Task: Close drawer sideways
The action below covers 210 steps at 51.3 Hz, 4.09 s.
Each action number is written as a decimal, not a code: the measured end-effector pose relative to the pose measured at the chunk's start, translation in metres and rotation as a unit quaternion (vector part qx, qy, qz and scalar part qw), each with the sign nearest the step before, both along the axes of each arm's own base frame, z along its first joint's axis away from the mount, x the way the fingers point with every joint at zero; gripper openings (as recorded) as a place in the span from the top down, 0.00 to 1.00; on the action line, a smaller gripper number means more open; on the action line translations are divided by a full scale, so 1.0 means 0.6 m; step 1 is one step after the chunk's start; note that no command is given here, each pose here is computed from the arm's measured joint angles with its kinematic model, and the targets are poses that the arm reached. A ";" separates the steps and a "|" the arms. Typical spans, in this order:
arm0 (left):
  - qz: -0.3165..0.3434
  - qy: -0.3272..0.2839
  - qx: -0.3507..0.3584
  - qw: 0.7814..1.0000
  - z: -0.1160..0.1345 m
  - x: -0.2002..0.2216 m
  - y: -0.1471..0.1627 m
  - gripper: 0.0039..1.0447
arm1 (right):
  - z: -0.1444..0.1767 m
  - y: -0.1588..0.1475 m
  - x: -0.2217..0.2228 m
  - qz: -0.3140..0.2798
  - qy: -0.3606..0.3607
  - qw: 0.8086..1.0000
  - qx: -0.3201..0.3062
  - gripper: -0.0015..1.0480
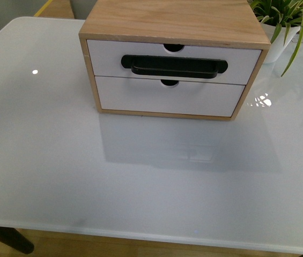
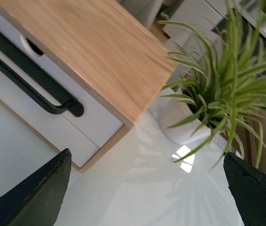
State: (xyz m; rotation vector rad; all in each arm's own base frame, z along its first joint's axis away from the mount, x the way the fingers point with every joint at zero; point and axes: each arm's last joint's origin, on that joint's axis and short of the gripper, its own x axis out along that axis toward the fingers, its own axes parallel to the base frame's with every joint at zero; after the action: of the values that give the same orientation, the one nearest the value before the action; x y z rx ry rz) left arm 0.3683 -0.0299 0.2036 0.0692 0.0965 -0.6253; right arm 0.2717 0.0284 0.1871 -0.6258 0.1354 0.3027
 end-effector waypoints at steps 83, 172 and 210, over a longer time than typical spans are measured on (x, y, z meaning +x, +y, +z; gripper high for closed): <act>0.307 -0.049 -0.034 0.950 -0.059 -0.388 0.050 0.99 | -0.024 -0.047 -0.252 -0.145 -0.075 0.939 0.303 0.98; 0.306 -0.054 -0.035 0.950 -0.058 -0.452 0.050 0.32 | -0.030 -0.047 -0.291 -0.146 -0.073 0.939 0.302 0.20; 0.306 -0.053 -0.035 0.950 -0.058 -0.452 0.050 0.08 | -0.030 -0.047 -0.291 -0.146 -0.073 0.939 0.302 0.09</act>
State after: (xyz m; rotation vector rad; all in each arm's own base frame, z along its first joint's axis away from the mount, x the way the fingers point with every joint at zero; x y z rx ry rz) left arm 0.0971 -0.0001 0.1688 0.0021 -0.0120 -0.0015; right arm 0.0969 0.0000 0.1693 -0.0105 -0.0135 0.0003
